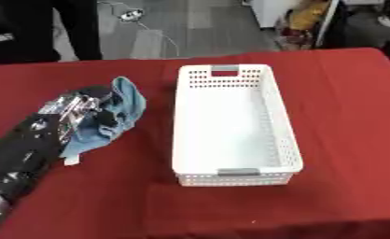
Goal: Pick up objects on the table and place them in the box.
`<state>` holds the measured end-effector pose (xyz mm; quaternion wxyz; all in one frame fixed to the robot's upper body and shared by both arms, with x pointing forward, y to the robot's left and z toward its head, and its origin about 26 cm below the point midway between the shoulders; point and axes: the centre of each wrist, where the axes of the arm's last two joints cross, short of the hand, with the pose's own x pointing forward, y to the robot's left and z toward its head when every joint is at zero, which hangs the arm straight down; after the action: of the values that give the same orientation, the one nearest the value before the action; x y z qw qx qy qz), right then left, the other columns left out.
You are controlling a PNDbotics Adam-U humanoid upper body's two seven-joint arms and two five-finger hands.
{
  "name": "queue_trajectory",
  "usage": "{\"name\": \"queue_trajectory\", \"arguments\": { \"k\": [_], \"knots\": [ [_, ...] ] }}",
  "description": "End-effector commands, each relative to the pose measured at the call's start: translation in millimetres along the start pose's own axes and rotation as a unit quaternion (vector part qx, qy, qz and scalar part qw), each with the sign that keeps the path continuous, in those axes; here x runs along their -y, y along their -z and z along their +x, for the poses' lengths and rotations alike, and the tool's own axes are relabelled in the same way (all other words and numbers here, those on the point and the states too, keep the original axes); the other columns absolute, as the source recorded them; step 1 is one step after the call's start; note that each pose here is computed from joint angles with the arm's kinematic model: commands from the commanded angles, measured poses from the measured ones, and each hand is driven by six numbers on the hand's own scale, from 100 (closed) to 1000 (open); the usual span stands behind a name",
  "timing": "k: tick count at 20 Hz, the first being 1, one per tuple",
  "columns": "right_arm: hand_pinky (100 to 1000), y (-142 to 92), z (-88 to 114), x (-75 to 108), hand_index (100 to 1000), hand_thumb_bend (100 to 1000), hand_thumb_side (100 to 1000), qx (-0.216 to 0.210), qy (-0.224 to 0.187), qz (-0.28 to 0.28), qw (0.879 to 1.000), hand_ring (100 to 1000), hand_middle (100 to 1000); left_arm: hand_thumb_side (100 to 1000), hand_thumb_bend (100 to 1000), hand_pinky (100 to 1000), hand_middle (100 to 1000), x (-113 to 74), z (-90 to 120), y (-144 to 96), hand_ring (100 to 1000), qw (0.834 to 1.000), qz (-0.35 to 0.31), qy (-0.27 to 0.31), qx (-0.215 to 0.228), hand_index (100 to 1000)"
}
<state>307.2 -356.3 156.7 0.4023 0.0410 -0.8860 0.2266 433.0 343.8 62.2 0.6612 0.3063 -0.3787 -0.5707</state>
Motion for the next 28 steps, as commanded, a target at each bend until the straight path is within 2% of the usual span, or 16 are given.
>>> {"name": "queue_trajectory", "arguments": {
  "k": [1, 5, 7, 9, 10, 11, 12, 19, 23, 28],
  "knots": [
    [814, 4, 8, 6.8, 1000, 100, 937, 0.009, -0.015, 0.003, 1.000, 954, 886, 254, 100, 100, 140, -41.0, -13, -27, 100, 0.995, 0.047, -0.077, 0.043, 203],
    [815, 4, 8, 7.8, 1000, 100, 937, 0.007, -0.017, 0.000, 1.000, 954, 886, 283, 100, 100, 142, -87.8, -4, -69, 100, 0.965, 0.159, -0.166, 0.123, 194],
    [815, 3, 8, 8.3, 1000, 100, 937, 0.006, -0.017, -0.001, 1.000, 954, 886, 300, 100, 100, 141, -109.3, 2, -90, 100, 0.946, 0.217, -0.188, 0.154, 195],
    [815, 2, 7, 8.5, 1000, 100, 937, 0.004, -0.018, -0.001, 1.000, 954, 886, 311, 100, 100, 142, -125.6, 6, -106, 100, 0.932, 0.256, -0.193, 0.167, 196],
    [815, 2, 7, 8.5, 1000, 100, 937, 0.003, -0.018, -0.001, 1.000, 954, 886, 100, 211, 100, 141, -134.0, 8, -114, 100, 0.927, 0.273, -0.191, 0.169, 196],
    [815, 1, 7, 8.6, 1000, 100, 937, 0.002, -0.018, -0.001, 1.000, 954, 886, 318, 100, 100, 142, -140.0, 10, -119, 100, 0.924, 0.285, -0.189, 0.170, 198],
    [815, 1, 7, 8.6, 1000, 100, 937, 0.002, -0.018, -0.001, 1.000, 954, 886, 322, 100, 100, 142, -145.5, 11, -124, 100, 0.920, 0.298, -0.187, 0.171, 198],
    [815, 1, 7, 8.3, 1000, 100, 937, 0.002, -0.016, -0.001, 1.000, 954, 886, 339, 100, 100, 144, -154.9, 25, -127, 100, 0.905, 0.331, -0.194, 0.185, 199],
    [815, 1, 7, 7.9, 1000, 100, 937, 0.002, -0.015, -0.001, 1.000, 954, 886, 351, 100, 100, 144, -161.6, 44, -126, 100, 0.898, 0.339, -0.189, 0.207, 199],
    [815, 2, 6, 7.0, 1000, 100, 937, 0.003, -0.013, 0.001, 1.000, 954, 886, 361, 100, 100, 144, -169.7, 79, -125, 100, 0.887, 0.339, -0.181, 0.254, 200]
  ]
}}
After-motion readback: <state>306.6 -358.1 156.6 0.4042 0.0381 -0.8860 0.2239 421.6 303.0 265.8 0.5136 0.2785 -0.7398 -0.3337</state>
